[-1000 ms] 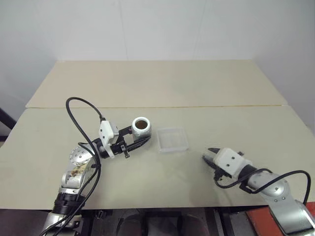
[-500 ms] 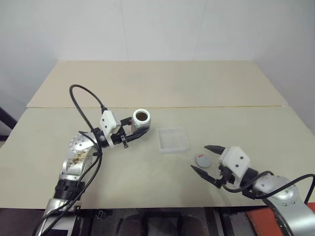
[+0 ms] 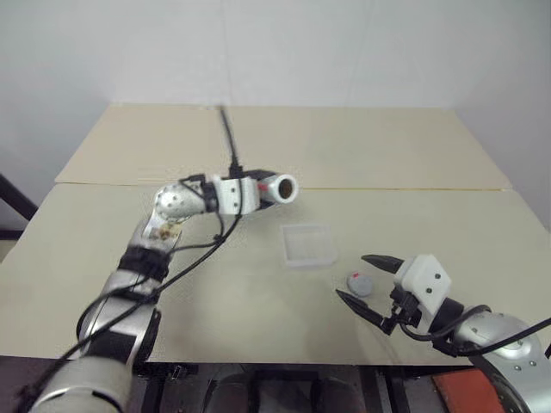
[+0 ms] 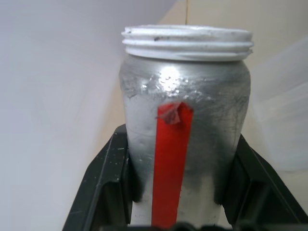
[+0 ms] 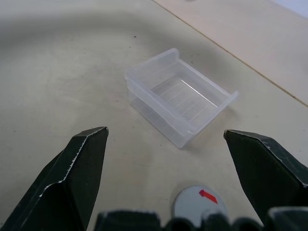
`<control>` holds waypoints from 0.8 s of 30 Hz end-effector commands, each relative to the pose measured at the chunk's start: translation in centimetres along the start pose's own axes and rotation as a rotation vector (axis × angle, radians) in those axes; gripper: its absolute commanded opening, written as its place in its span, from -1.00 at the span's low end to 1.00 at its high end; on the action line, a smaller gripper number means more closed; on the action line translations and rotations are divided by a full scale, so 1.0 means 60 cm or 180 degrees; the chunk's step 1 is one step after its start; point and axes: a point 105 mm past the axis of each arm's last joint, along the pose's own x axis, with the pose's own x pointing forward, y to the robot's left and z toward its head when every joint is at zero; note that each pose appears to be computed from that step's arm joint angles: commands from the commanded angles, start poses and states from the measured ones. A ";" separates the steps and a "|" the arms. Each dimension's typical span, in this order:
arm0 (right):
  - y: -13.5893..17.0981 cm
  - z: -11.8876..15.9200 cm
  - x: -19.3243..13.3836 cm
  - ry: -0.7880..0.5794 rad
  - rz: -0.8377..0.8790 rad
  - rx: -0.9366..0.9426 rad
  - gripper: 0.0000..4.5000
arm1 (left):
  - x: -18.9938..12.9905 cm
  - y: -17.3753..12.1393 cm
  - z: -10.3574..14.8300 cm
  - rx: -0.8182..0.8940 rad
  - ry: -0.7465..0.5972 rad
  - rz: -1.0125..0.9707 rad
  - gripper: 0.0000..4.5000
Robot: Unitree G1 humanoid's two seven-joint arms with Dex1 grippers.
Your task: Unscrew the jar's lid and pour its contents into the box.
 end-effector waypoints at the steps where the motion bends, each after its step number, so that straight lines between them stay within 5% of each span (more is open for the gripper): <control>1: -0.004 0.018 -0.009 -0.0095 -0.0174 -0.0071 1.00 | 0.036 0.002 0.032 0.0919 -0.0237 -0.0146 -0.13; 12: 0.001 0.022 -0.015 -0.0140 -0.0423 0.0003 1.00 | 0.096 -0.032 0.026 0.2981 -0.0528 -0.0644 -0.13; 24: -0.001 0.019 -0.008 -0.0127 -0.0469 -0.0044 1.00 | 0.100 -0.026 0.018 0.3197 -0.0585 -0.0506 -0.13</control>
